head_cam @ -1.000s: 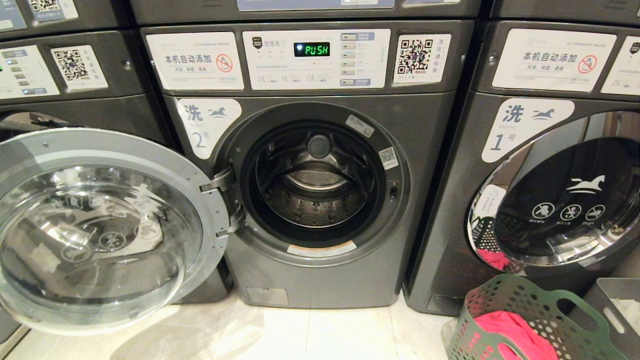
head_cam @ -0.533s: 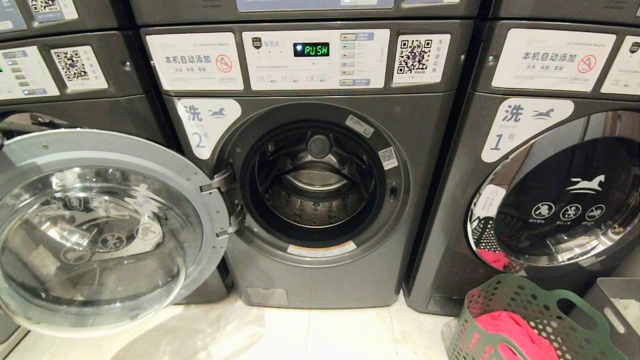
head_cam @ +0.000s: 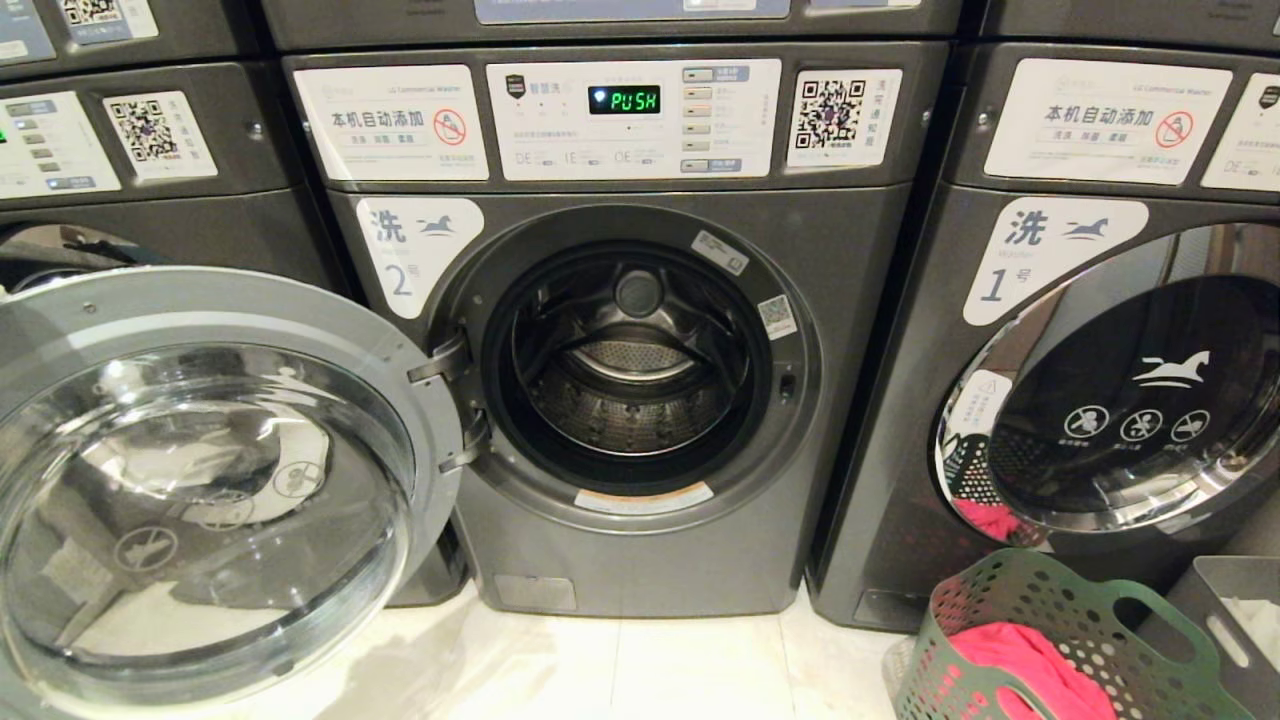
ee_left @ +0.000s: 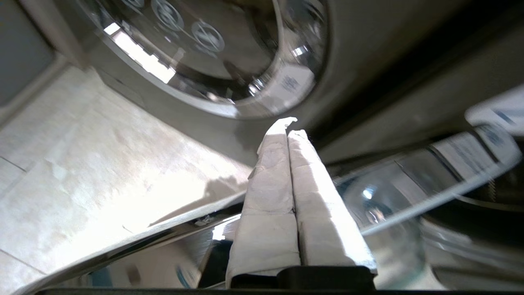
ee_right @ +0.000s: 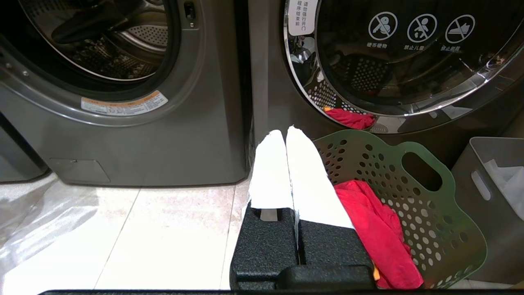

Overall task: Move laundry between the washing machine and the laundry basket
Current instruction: Close the washing machine door with the left hand

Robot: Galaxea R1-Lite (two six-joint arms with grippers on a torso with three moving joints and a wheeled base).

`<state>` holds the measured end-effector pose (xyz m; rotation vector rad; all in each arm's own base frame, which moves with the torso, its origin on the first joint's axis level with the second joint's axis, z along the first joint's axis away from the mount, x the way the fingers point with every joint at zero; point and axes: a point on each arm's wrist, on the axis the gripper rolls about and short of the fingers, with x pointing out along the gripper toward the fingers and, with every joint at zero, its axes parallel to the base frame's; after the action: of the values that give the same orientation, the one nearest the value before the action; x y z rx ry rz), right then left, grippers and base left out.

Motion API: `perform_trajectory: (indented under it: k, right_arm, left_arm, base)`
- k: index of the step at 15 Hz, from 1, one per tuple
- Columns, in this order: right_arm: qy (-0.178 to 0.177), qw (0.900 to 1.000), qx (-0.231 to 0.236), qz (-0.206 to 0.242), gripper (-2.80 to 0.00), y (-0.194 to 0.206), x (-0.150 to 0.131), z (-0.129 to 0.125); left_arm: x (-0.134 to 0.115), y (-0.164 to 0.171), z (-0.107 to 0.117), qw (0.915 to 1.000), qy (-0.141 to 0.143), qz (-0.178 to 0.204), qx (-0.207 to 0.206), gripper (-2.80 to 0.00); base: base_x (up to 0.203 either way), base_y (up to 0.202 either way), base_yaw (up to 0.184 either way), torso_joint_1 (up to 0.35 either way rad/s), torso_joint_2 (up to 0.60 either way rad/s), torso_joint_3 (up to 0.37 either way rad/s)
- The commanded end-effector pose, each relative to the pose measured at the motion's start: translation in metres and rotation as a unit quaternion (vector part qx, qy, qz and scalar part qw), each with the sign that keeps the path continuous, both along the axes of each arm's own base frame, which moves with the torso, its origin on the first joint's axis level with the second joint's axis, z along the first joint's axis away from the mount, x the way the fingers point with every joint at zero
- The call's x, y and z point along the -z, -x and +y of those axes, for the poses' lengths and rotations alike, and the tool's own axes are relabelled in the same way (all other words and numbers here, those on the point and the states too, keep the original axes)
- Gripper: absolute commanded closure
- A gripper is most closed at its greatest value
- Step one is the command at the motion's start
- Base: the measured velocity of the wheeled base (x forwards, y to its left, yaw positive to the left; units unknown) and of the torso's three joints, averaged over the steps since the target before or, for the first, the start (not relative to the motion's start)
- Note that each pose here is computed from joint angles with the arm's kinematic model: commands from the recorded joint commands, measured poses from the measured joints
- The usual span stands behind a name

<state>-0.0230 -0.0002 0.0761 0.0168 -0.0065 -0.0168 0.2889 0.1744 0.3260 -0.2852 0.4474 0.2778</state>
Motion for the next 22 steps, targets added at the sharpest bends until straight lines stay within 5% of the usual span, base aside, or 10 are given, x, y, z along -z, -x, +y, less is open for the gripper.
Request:
perform_trajectory:
  k: [1,11,17,20,22]
  right_arm:
    - [0.001,1.000,0.000,0.000,0.00,0.000,0.000,0.000]
    - [0.002,1.000,0.000,0.000,0.00,0.000,-0.001,0.000]
    - [0.002,1.000,0.000,0.000,0.00,0.000,0.000,0.000]
    - [0.002,1.000,0.001,0.000,0.00,0.000,0.000,0.000]
    - [0.002,1.000,0.000,0.000,0.00,0.000,0.000,0.000]
  left_arm:
    - [-0.028,0.037,-0.035,0.9995,0.010,-0.001,0.031,0.00]
    - [-0.059,0.129,-0.145,0.9811,0.069,0.040,0.176,0.00]
    - [-0.061,0.134,-0.143,0.9932,0.024,0.047,0.104,0.00]
    - [-0.045,0.133,-0.139,0.9913,0.011,0.123,0.044,0.00]
    - [-0.034,0.131,-0.139,0.9855,0.021,0.163,0.042,0.00]
  base:
    - [0.000,0.000,0.000,0.000,0.00,0.000]
    - [0.000,0.000,0.000,0.000,0.00,0.000]
    - [0.000,0.000,0.000,0.000,0.00,0.000]
    - [0.000,0.000,0.000,0.000,0.00,0.000]
    - [0.000,0.000,0.000,0.000,0.00,0.000]
